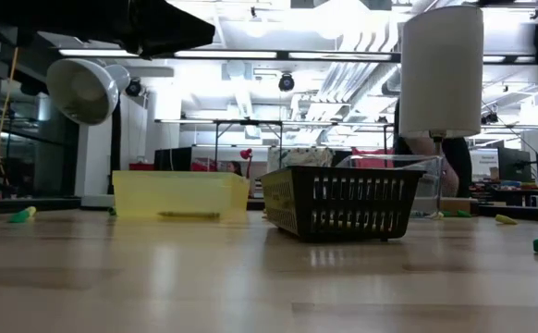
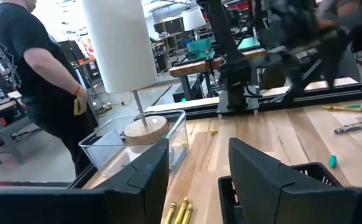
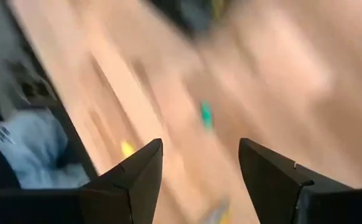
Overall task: Sort crayons
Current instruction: Put the yellow crayon into the black bin
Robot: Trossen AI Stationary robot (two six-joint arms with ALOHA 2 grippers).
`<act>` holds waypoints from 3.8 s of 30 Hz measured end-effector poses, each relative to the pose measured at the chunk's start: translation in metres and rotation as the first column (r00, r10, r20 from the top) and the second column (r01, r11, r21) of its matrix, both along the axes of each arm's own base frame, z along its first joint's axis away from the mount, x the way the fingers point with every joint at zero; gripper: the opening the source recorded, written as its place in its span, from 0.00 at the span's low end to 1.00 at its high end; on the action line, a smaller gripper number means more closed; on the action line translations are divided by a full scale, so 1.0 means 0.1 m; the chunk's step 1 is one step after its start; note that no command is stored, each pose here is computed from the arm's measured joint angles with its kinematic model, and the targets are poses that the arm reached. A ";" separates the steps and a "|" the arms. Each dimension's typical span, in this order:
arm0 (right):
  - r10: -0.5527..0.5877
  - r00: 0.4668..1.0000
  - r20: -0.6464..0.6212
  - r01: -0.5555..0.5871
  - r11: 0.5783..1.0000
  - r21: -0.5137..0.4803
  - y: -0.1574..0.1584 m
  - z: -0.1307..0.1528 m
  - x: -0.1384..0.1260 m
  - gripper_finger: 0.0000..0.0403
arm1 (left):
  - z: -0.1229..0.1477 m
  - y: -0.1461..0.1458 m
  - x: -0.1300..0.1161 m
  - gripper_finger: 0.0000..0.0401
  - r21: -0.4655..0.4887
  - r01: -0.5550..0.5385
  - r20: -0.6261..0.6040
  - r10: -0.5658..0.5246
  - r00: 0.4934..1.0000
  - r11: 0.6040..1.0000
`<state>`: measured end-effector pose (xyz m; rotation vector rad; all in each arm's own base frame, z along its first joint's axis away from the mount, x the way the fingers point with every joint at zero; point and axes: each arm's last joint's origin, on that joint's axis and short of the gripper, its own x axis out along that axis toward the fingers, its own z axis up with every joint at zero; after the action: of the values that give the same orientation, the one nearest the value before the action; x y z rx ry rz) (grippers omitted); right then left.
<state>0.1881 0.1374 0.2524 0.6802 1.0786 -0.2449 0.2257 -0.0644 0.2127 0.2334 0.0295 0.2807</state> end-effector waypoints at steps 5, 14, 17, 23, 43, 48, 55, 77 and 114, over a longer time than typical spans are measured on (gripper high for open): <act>-0.153 0.932 -0.329 0.197 0.975 0.105 0.41 -0.27 -0.24 0.51 | 0.00 0.00 0.00 0.38 -0.029 0.001 0.006 -0.001 1.000 1.000; -0.257 0.713 -0.652 0.371 0.928 0.040 0.73 -0.66 -0.35 0.51 | -0.01 0.00 0.00 0.38 -0.040 0.001 0.007 -0.001 1.000 0.999; -0.236 0.634 -0.737 0.380 0.924 0.031 0.78 -0.75 -0.35 0.51 | -0.01 0.00 0.00 0.38 -0.040 0.001 0.007 -0.001 1.000 0.999; -0.155 0.546 -0.824 0.354 0.933 0.059 0.87 -0.90 -0.32 0.51 | -0.01 0.00 0.00 0.38 -0.040 0.001 0.006 -0.001 1.000 0.999; -0.020 0.543 -0.840 0.251 0.958 0.140 0.94 -1.29 -0.36 0.51 | -0.01 0.00 0.00 0.38 -0.038 0.001 0.003 -0.001 1.000 0.999; -0.054 0.555 -0.830 0.234 0.968 0.093 0.90 -1.29 -0.37 0.51 | -0.01 0.00 0.00 0.38 -0.038 0.001 0.003 -0.001 1.000 0.999; -0.001 0.615 -0.788 0.143 0.984 0.110 0.89 -1.30 -0.37 0.51 | -0.01 0.00 0.00 0.38 -0.038 0.001 0.003 -0.001 1.000 0.999; -0.065 0.619 -0.783 0.193 0.979 0.072 0.86 -1.30 -0.34 0.49 | -0.01 0.00 0.00 0.38 -0.038 0.002 0.003 -0.001 1.000 0.999; -0.070 0.751 -0.656 0.130 0.991 0.043 0.68 -0.98 -0.17 0.00 | 0.14 0.03 -0.08 0.38 -0.091 -0.009 0.068 0.015 0.998 0.996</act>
<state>0.1713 0.2053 0.1539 0.7518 1.7403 -0.5632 0.2173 -0.0614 0.2263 0.1333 -0.0243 0.2983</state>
